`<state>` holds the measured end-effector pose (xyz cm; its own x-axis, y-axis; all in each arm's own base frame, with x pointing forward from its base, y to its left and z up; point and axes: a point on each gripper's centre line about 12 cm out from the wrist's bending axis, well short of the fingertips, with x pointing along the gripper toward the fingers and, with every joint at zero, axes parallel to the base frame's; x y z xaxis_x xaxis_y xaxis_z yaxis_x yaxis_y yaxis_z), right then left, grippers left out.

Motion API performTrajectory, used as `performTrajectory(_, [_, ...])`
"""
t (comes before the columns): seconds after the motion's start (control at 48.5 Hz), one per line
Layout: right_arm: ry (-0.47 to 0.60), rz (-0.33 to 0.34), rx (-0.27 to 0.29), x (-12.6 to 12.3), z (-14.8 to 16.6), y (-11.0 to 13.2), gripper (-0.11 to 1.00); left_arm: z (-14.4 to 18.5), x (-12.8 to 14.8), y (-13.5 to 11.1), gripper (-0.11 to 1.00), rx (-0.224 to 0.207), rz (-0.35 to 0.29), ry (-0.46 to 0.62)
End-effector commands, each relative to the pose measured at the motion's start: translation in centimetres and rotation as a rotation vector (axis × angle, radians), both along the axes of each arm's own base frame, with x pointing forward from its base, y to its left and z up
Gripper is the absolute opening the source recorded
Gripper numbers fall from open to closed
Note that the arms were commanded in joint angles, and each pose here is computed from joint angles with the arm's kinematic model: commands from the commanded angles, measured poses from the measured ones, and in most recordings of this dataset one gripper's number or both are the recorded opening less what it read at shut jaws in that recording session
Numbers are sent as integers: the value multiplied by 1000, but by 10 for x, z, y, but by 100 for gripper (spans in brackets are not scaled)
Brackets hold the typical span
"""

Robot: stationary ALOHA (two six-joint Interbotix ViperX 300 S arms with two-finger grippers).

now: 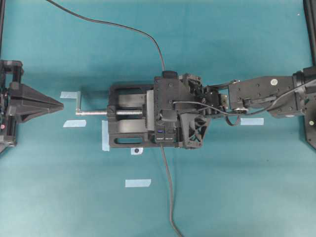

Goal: Insert the USB into the second port from the front of the fixed hub.
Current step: 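Push the USB plug into the second port with the right gripper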

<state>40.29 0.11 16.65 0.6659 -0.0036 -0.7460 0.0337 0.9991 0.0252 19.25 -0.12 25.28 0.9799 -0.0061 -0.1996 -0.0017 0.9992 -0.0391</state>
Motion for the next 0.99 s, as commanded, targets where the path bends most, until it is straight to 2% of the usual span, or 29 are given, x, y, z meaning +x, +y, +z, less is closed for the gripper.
performTrajectory(0.0, [-20,1,-2,2,6,-1,9,9,3,0,0,1,1,-26])
performTrajectory(0.97, [26,19,-35,1,1,-4,9,8,2,0,0,1,1,-20])
